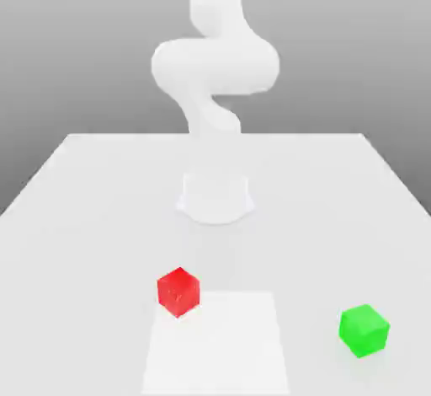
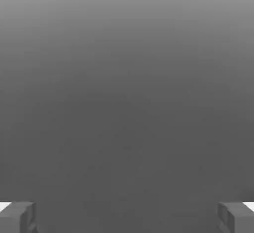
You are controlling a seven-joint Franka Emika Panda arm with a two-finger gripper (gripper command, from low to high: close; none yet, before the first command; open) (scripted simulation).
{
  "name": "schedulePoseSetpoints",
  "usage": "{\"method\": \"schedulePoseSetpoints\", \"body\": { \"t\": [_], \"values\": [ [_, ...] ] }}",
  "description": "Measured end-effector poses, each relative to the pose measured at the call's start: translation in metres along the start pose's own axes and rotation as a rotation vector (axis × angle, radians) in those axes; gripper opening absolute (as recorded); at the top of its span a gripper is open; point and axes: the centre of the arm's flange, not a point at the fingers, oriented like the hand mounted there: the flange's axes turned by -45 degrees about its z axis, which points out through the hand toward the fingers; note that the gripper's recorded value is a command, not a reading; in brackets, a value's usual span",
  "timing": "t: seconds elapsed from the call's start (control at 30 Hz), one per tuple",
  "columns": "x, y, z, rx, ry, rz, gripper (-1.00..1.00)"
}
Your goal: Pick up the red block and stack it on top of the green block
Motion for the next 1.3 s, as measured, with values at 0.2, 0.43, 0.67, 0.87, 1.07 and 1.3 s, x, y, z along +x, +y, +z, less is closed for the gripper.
{"method": "schedulePoseSetpoints", "body": {
  "t": [0.2,0.43,0.67,0.87,1.07,1.3],
  "values": [
    [-0.065,0.025,0.14,-0.069,-0.214,0.207,0.0],
    [-0.196,0.058,0.258,-0.186,-0.467,0.469,0.0],
    [-0.339,0.082,0.332,-0.304,-0.664,0.686,0.0],
    [-0.365,0.082,0.357,-0.304,-0.671,0.687,-1.0],
    [-0.363,0.081,0.355,-0.305,-0.67,0.687,-1.0],
    [-0.326,0.074,0.317,-0.298,-0.673,0.664,-1.0]
  ]
}}
